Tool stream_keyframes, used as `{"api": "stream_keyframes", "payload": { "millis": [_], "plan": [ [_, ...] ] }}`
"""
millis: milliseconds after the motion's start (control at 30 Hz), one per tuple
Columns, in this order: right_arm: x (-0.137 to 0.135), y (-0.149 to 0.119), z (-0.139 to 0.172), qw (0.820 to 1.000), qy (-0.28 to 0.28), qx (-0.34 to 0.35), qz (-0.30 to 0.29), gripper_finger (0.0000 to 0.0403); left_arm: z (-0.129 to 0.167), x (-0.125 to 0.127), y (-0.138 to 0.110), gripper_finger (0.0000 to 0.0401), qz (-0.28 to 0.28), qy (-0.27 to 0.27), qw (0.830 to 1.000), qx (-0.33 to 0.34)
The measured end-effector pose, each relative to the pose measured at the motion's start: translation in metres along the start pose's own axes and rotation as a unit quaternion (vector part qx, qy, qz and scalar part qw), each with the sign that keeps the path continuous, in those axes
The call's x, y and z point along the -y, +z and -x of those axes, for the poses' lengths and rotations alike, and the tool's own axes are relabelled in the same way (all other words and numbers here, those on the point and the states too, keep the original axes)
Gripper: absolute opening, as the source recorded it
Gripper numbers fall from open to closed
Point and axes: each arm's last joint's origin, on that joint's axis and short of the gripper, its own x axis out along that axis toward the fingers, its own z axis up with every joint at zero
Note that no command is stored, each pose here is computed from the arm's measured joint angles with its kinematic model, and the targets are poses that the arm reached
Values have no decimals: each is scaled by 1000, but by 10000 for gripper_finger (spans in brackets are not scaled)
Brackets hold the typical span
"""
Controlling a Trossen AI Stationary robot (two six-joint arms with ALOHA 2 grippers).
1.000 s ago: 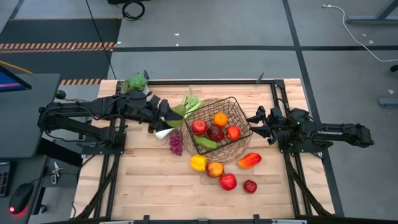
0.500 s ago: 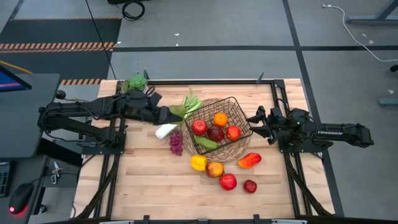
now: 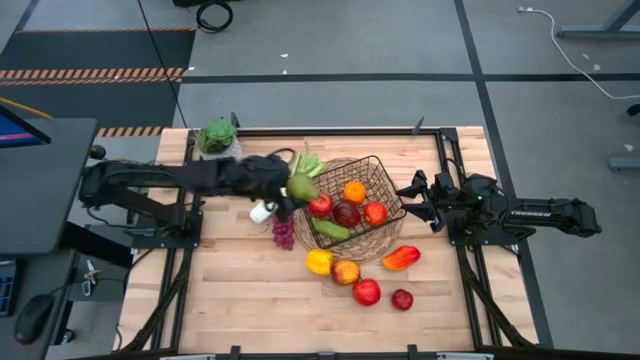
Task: Build produce basket
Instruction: Put the green pear into the black wire basket
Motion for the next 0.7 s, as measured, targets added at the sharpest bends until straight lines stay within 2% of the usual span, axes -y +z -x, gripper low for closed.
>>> {"api": "stream_keyframes", "payload": {
  "millis": [133, 267, 467, 533, 700],
  "plan": [
    [0, 0, 0, 1000, 0, 0, 0, 231, -30, -12, -7, 346, -34, 34, 998, -36],
    [0, 0, 0, 1000, 0, 0, 0, 231, -47, -21, -9, 346, -82, 93, 992, -37],
    [0, 0, 0, 1000, 0, 1, 0, 231, -65, -21, -18, 346, -179, 208, 961, -29],
    [0, 0, 0, 1000, 0, 0, 0, 231, -70, -15, -22, 346, -202, 219, 954, -27],
    [0, 0, 0, 1000, 0, -1, 0, 231, -77, 11, -31, 346, -281, 192, 940, -8]
  ]
}}
